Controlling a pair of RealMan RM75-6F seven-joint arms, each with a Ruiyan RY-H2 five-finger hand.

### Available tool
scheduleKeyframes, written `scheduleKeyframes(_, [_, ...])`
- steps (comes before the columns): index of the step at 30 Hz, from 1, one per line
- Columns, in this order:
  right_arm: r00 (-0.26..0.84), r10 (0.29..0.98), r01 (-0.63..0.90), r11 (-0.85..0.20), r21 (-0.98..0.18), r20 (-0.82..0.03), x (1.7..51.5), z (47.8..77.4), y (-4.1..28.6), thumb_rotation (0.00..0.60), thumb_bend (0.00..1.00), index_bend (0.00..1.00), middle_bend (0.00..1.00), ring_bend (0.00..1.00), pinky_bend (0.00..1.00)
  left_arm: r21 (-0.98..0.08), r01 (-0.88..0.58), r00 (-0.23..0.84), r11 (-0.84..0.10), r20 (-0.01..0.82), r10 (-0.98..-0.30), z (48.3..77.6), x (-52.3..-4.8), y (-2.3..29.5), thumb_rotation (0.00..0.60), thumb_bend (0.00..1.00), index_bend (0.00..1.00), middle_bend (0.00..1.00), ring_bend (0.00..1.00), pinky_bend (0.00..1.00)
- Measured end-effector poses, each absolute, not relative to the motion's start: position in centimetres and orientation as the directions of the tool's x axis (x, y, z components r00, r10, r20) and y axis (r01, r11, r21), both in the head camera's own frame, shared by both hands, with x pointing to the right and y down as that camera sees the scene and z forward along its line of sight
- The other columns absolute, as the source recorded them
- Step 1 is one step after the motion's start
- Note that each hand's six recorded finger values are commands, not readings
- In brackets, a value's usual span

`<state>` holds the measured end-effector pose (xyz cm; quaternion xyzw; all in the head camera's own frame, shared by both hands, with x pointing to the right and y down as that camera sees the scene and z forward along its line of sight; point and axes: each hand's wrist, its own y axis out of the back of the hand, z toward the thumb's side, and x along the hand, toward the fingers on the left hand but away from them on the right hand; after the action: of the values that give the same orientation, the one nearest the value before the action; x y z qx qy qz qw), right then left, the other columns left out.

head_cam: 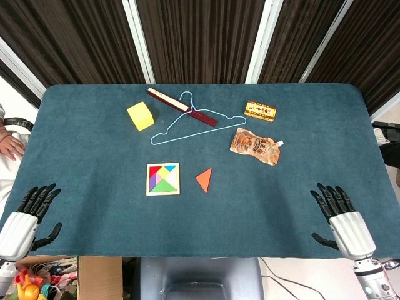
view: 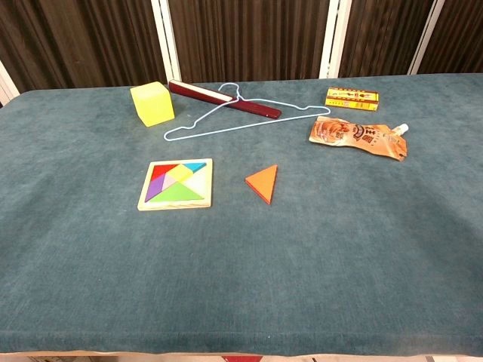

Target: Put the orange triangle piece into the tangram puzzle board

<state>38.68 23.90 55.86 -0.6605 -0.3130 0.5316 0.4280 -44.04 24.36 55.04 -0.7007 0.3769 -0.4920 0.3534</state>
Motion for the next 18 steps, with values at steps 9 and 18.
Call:
scheduleKeyframes(9, [0.308, 0.856, -0.074, -0.415, -0.907, -0.416, 37.1, 56.7, 22.8, 0.6, 0.1, 0.0, 0.0, 0.0, 0.0, -0.869, -0.201, 0.237, -0.453, 0.406, -0.883, 54.5, -43.9, 24.3, 0.6, 0.43, 0.0, 0.0, 0.0, 0.01])
scheduleKeyframes(18, [0.513, 0.745, -0.274, -0.329, -0.904, -0.426, 30.1, 59.3, 16.2, 0.6, 0.12, 0.2, 0.0, 0.0, 0.0, -0.857, -0.213, 0.255, -0.468, 0.414, -0.874, 54.9, -43.8, 23.8, 0.6, 0.43, 0.0, 0.0, 0.0, 0.01])
